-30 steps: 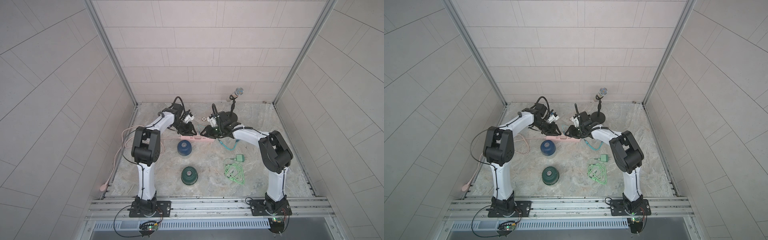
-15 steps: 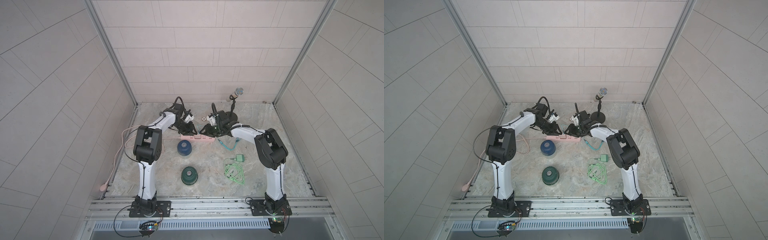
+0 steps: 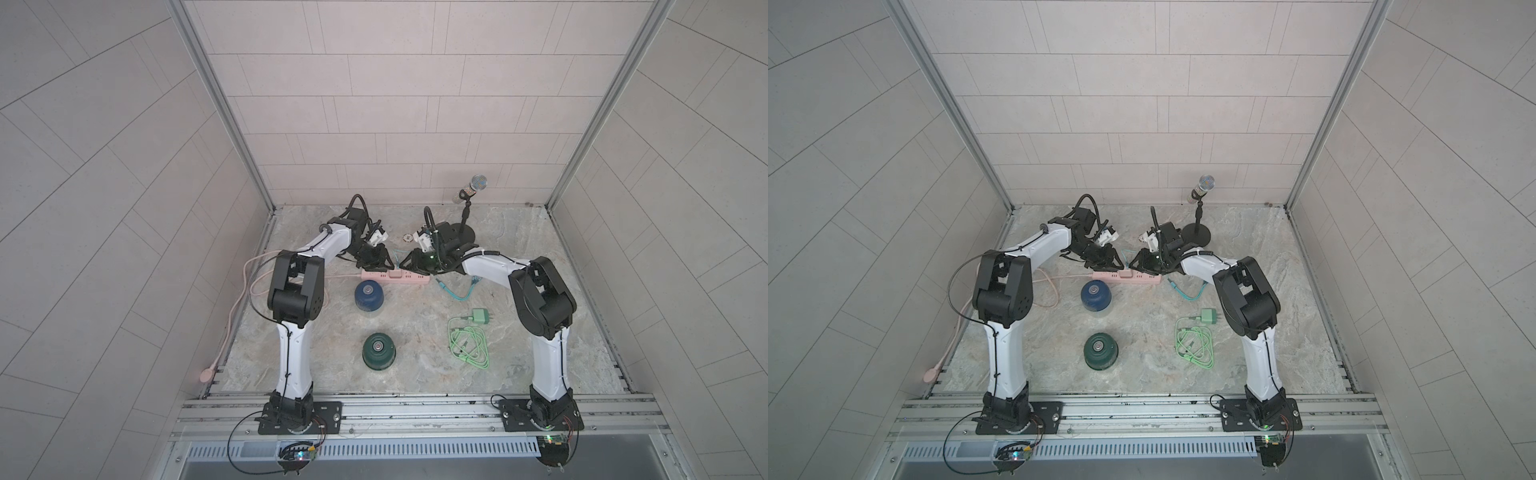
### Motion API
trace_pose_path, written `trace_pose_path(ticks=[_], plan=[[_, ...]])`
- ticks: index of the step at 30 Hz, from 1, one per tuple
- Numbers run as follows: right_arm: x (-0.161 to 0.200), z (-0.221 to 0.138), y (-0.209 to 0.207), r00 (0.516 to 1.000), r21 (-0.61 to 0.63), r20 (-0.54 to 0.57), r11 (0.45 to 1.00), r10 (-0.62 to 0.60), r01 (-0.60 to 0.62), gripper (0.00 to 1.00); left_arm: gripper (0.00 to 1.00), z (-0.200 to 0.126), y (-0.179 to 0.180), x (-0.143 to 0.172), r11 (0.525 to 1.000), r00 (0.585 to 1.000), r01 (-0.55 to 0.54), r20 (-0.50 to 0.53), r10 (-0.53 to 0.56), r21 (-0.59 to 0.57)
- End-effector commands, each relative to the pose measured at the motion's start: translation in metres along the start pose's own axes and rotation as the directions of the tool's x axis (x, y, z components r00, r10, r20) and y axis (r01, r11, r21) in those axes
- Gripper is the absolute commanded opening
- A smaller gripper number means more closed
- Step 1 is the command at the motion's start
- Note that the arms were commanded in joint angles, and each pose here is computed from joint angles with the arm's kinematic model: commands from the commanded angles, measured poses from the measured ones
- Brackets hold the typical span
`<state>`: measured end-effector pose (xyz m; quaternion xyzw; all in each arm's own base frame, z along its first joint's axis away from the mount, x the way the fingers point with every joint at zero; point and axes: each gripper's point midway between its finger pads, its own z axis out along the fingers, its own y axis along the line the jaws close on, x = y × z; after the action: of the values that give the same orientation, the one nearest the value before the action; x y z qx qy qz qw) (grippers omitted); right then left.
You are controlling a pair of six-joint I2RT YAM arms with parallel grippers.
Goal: Charge the cordless meat grinders
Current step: Adjust the plug at the socket.
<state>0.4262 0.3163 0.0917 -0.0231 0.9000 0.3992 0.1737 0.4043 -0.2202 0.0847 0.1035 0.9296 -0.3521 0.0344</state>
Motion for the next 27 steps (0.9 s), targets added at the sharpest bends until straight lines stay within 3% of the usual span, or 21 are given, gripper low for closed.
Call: trace_pose_path(ticks=[1, 12, 27], plan=[[0.038, 0.01, -0.037, 0.995, 0.12, -0.088, 0.992, 0.051, -0.041, 0.33, 0.33, 0.013, 0.014, 0.013, 0.998, 0.998, 0.01, -0.055, -0.013, -0.06], [0.051, 0.01, -0.057, 0.992, 0.194, -0.103, 0.98, 0.07, -0.049, 0.32, 0.3, 0.024, 0.032, 0.036, 0.989, 0.99, 0.018, -0.134, -0.038, -0.148], [0.039, 0.006, -0.053, 0.994, 0.199, -0.09, 0.979, 0.055, -0.036, 0.33, 0.31, 0.016, 0.035, 0.023, 0.984, 0.995, 0.033, -0.089, -0.049, -0.176]])
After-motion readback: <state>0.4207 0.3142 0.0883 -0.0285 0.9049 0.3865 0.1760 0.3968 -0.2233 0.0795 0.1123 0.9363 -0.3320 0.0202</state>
